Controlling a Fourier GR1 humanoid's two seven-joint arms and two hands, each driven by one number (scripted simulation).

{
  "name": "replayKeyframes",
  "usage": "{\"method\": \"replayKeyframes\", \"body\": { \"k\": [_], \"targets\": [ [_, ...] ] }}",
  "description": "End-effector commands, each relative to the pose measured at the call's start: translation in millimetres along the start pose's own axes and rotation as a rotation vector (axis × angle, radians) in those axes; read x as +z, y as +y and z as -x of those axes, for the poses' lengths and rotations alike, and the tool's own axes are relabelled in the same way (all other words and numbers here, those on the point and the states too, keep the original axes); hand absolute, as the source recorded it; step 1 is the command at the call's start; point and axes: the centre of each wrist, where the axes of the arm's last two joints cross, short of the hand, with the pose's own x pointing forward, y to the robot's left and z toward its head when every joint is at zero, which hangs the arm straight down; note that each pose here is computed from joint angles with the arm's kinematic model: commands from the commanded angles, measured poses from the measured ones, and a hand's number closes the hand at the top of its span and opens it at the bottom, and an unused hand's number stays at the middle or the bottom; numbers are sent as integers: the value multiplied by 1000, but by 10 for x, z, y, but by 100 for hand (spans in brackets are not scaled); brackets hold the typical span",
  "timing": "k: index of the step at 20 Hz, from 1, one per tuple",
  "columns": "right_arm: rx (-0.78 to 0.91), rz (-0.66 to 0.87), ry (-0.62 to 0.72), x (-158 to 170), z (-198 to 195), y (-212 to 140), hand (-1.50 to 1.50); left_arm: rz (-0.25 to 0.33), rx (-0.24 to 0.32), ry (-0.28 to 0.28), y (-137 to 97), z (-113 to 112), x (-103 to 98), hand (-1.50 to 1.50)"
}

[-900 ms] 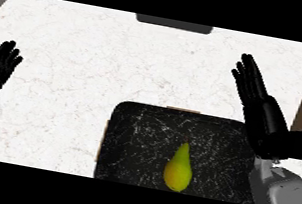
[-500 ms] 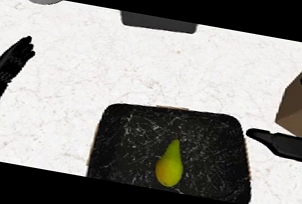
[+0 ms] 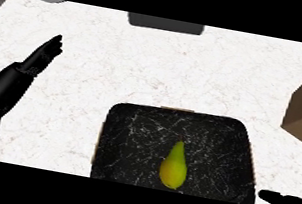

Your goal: Pick the pear from the tray and place it in the cardboard box

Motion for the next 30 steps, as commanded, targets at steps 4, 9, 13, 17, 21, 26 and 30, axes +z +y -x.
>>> {"method": "replayKeyframes", "body": {
  "k": [4,9,13,17,21,26,30],
  "targets": [
    [245,-219,21,-23,-338,-20,-150,29,2,-8,-89,35,-103,0],
    [420,-437,88,-3,-636,146,-150,41,-2,-28,-139,-53,-168,0],
    [469,-531,123,-174,-903,401,-150,49,-16,-24,-208,-32,-381,0],
    [579,-568,187,-174,-1196,674,-150,58,6,-28,-302,-52,-303,0],
    [605,-627,249,-180,-1326,867,-150,53,-18,-28,-153,118,-205,0],
    [584,-662,319,-275,-1155,1122,-150,43,5,-8,-156,85,-181,0],
    [566,-691,339,-228,-1165,1300,-150,32,-2,-18,-110,-97,-248,0]
  ]
}}
